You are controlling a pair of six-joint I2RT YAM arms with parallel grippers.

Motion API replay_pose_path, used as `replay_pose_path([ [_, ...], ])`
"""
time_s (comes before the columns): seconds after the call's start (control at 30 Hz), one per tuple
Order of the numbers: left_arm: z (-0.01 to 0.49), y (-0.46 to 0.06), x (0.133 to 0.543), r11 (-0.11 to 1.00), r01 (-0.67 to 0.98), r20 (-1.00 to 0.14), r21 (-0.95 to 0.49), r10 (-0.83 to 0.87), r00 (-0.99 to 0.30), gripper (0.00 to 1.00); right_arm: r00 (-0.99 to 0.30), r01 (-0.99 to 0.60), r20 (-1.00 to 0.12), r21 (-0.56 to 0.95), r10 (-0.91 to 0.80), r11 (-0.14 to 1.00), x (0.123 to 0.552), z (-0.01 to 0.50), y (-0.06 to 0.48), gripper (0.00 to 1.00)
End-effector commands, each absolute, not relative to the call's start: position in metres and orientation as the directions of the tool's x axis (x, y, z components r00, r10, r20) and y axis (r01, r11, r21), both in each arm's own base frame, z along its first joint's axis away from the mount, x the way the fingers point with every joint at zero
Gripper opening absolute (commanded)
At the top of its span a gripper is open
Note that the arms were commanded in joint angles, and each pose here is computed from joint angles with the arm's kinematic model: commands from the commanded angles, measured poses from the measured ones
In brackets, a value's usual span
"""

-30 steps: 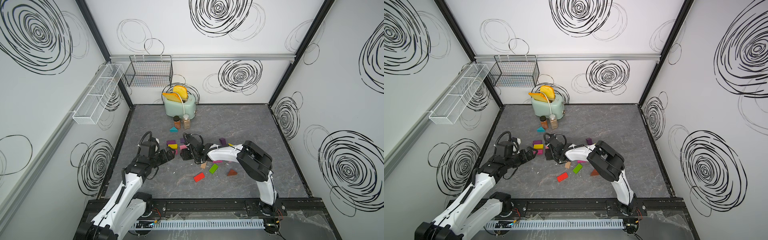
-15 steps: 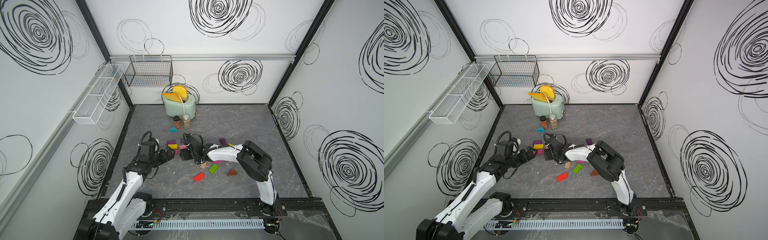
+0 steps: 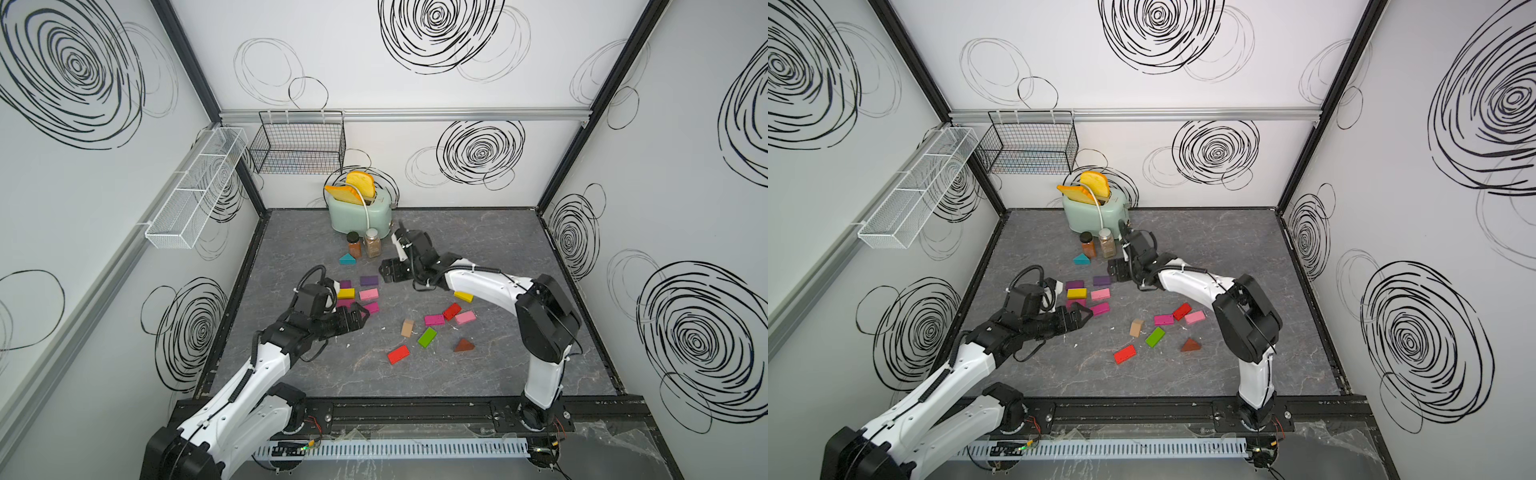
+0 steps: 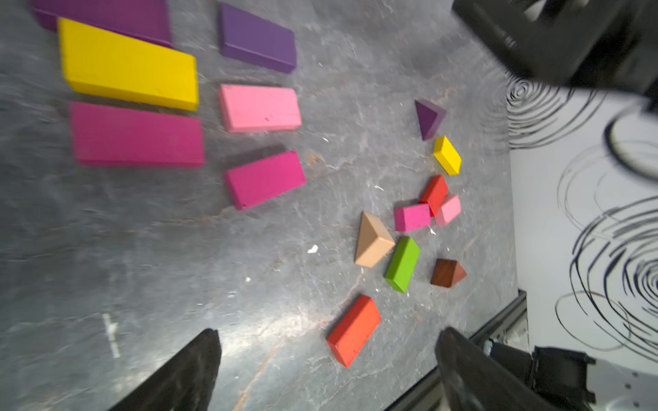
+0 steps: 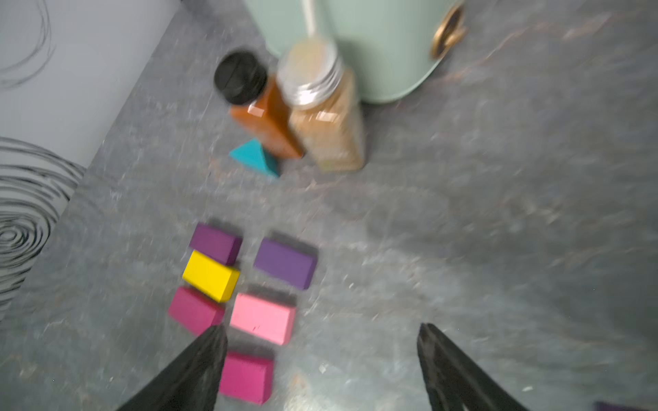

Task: Assemble a piece of candy with building blocks
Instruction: Assemble the building block at the center of the board.

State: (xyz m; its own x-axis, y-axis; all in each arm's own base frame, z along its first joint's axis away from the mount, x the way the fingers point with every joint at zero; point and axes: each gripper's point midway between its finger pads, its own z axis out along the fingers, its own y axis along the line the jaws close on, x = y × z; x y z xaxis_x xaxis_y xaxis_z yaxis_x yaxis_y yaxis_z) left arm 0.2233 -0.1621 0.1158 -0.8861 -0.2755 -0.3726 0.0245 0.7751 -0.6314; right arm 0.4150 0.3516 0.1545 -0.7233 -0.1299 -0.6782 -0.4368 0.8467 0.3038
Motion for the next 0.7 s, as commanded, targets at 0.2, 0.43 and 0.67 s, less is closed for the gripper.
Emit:
replay_pose_path([
  [0.2, 0.102, -0.19, 0.247, 0.769, -0.003, -0.373, -0.639, -0.314, -0.873, 1.0, -0.683, -0.639, -0.569, 0.162, -0.458, 0.752, 0.436, 0.081, 0.396, 0.79],
  [0.43, 0.08, -0.2, 0.261, 0.779, -0.014, -0.356, -0.627, -0.303, -0.884, 1.0, -0.662, -0.666, -0.526, 0.087, -0.534, 0.741, 0.445, 0.055, 0.394, 0.78],
  [0.67, 0.072, -0.209, 0.278, 0.77, -0.021, -0.343, -0.638, -0.308, -0.887, 0.99, -0.643, -0.676, -0.529, 0.051, -0.554, 0.736, 0.454, 0.034, 0.397, 0.78],
])
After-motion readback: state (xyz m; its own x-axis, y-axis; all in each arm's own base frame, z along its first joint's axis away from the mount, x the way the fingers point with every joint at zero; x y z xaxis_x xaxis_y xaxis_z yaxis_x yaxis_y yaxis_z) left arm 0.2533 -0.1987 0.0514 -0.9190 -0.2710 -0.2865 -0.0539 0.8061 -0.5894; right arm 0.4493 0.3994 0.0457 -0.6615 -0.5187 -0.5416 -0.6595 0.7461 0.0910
